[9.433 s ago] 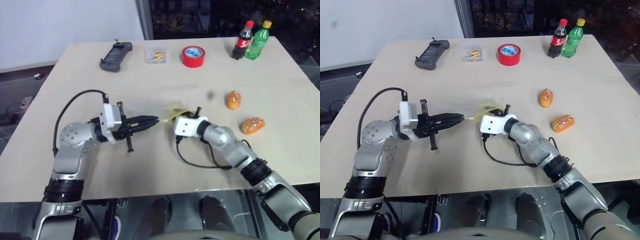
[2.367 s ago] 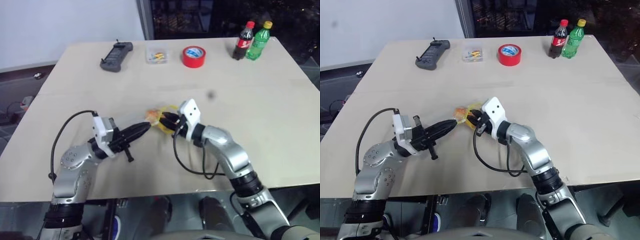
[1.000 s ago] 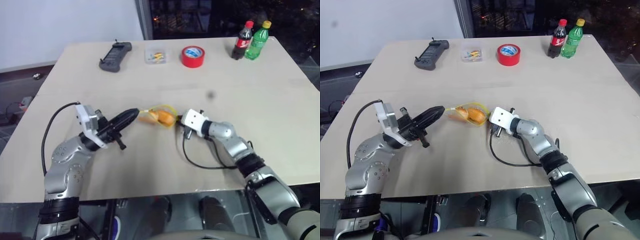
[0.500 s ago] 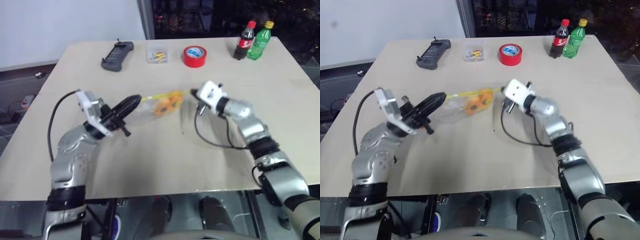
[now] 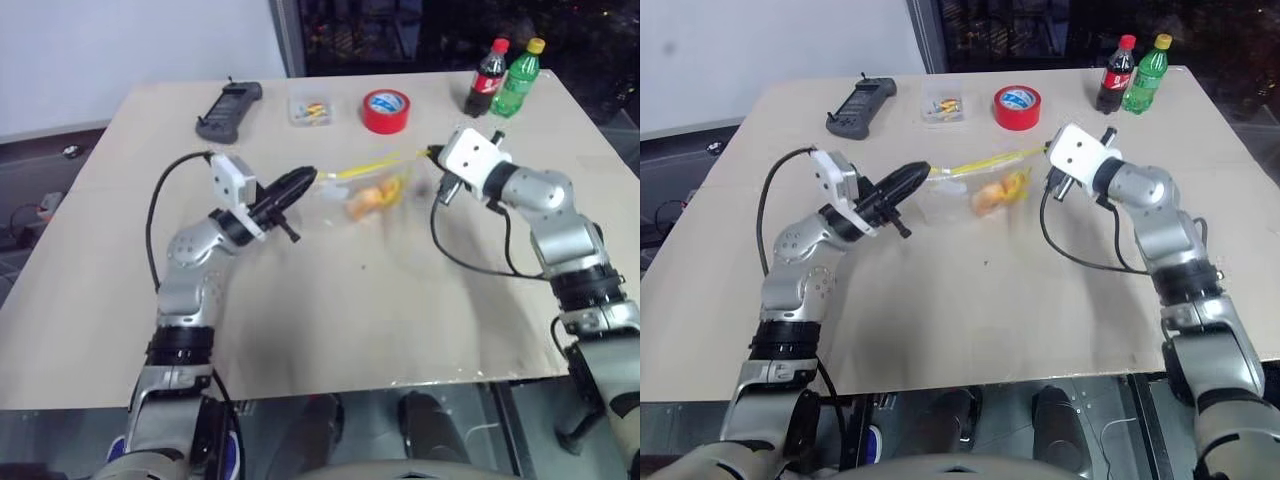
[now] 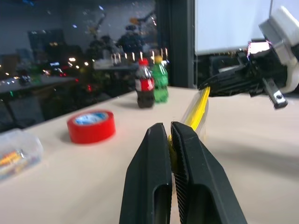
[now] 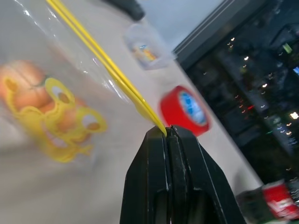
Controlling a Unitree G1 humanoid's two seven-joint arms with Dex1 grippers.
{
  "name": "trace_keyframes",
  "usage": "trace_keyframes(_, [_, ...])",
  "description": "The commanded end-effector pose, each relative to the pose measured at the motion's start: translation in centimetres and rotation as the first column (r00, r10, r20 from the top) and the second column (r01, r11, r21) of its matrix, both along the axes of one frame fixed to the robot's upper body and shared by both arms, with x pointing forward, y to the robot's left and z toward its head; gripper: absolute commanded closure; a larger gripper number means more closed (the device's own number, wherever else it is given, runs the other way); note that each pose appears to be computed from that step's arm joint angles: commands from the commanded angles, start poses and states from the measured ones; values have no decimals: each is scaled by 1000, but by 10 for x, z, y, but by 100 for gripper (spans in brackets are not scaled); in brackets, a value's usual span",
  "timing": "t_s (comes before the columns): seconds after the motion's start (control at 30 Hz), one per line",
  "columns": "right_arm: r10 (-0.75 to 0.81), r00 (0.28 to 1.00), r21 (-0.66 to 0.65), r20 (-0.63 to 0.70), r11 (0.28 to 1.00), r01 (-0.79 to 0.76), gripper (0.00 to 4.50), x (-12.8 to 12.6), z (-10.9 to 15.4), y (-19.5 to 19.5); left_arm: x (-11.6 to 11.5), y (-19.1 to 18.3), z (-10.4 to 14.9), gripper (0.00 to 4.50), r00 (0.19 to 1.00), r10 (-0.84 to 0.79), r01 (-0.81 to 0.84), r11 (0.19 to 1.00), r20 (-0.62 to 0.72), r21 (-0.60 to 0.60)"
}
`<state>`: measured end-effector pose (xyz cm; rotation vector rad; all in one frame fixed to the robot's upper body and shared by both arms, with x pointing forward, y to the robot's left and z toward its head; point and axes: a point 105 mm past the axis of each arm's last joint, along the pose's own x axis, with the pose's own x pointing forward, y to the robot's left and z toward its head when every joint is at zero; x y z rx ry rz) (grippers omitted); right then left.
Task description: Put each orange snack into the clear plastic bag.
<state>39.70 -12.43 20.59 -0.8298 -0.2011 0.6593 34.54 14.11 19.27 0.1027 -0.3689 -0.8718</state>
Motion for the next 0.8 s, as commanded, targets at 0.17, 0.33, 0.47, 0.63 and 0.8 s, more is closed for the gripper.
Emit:
trace_keyframes(0.17, [-68, 997, 67, 25, 996, 66, 443, -15, 17, -11, -16, 5, 4, 450, 997, -47, 41, 994, 57, 101])
trace_keyframes(0.33, [-65, 998, 72, 17, 995, 64, 450, -19, 18, -6, -18, 8, -6, 246, 998, -23, 12, 983, 55, 186])
trace_keyframes(0.47, [-50, 999, 83, 0, 995, 50, 450, -28, 18, 1, -29, 7, -26, 109, 994, 19, -50, 955, 109, 292])
trace_keyframes(0.63, [-45, 999, 88, -15, 995, 46, 450, -35, 17, 7, -44, 0, -36, 109, 994, 12, -41, 958, 105, 282])
trace_keyframes(0.8, [-45, 999, 86, -25, 995, 47, 450, -37, 17, 9, -51, -7, -36, 109, 1000, -17, 12, 978, 23, 208])
